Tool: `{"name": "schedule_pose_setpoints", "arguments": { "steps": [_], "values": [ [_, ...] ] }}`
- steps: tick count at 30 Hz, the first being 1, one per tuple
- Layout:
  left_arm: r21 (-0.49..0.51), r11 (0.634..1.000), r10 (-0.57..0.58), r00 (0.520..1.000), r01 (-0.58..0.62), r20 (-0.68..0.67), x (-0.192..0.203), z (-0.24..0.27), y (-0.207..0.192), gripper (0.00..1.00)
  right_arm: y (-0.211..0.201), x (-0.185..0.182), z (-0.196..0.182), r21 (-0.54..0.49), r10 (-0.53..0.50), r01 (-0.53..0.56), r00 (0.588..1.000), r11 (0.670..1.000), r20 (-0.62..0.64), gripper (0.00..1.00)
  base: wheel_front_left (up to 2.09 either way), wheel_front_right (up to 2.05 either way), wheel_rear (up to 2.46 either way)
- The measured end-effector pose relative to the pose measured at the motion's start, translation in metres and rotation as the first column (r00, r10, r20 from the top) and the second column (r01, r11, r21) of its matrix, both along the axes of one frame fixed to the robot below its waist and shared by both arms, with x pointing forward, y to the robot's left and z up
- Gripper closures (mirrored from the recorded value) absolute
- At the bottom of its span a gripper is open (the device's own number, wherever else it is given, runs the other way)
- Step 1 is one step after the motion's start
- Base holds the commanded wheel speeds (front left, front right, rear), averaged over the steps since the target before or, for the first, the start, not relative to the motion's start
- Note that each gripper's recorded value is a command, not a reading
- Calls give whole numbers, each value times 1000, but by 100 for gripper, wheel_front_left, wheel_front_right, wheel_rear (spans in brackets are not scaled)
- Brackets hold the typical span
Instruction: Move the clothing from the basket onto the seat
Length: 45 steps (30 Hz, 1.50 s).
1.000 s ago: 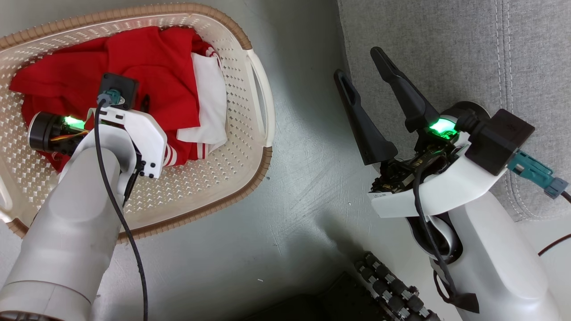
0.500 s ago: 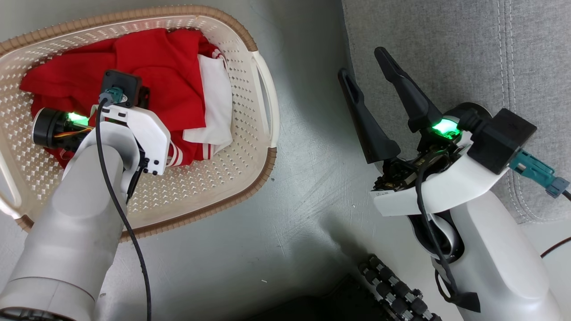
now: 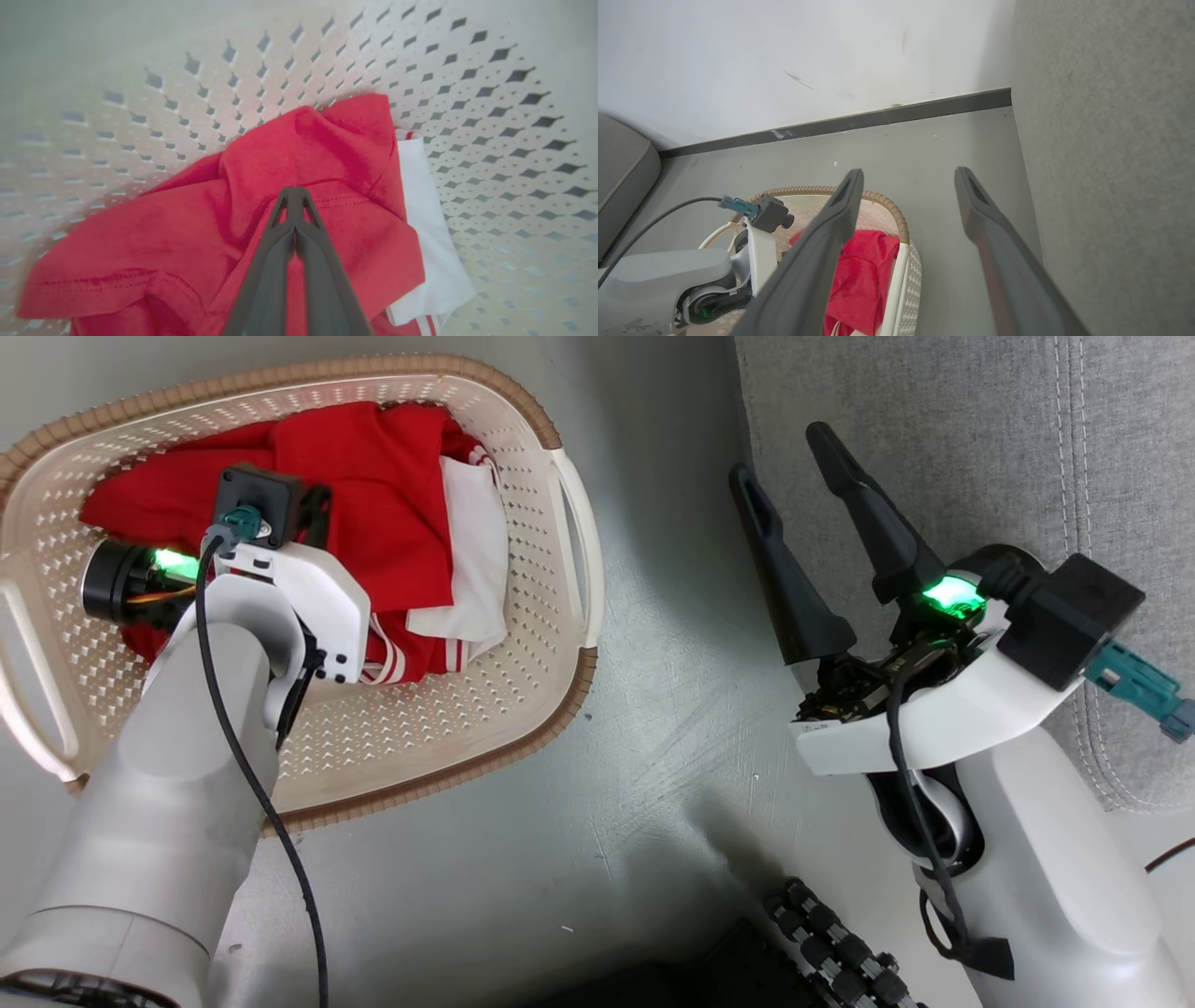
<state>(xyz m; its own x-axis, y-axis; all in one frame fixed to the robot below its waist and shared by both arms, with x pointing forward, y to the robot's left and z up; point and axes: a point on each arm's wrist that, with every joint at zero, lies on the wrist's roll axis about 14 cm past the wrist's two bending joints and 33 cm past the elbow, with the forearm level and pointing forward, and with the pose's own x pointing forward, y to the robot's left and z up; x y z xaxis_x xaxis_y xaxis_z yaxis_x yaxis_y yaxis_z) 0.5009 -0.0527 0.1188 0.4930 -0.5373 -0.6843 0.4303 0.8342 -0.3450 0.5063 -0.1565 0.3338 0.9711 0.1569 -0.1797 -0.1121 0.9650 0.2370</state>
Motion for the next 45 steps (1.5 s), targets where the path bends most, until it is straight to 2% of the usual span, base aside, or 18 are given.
{"name": "schedule_pose_setpoints", "arguments": {
  "steps": [16, 17, 18, 19, 20, 21, 35, 45],
  "values": [
    [-99, 988, 132, 980, -118, 149, 37, 51, 8, 100, -5, 18, 25, -32, -1, 3, 997, 999, 82, 0, 0, 0, 0],
    [-107, 987, 135, 978, -119, 159, 39, 55, 8, 91, -5, 18, 27, -36, 1, 2, 996, 999, 84, 0, 0, 0, 0],
    [-115, 986, 142, 975, -123, 172, 41, 60, 8, 63, -5, 18, 27, -36, 2, 1, 996, 999, 85, 0, 0, 0, 0],
    [-122, 984, 148, 972, -127, 183, 43, 65, 8, 28, -4, 18, 29, -35, 1, 2, 996, 999, 87, 0, 0, 0, 0],
    [-132, 982, 159, 968, -135, 193, 45, 70, 9, 11, -4, 19, 30, -34, 0, 3, 996, 999, 91, 0, 0, 0, 0],
    [-136, 981, 164, 966, -139, 201, 46, 73, 10, 0, -5, 19, 32, -36, 0, 4, 996, 999, 94, 0, 0, 0, 0],
    [-195, 959, 250, 934, -204, 254, 43, 125, 31, 0, -14, 21, 68, -63, -30, 41, 986, 997, 167, 0, 0, 0, 0],
    [-236, 943, 304, 899, -237, 315, 38, 179, 50, 0, -29, 2, 90, -65, -85, 98, 980, 993, 180, 0, 0, 0, 0]
  ]
}}
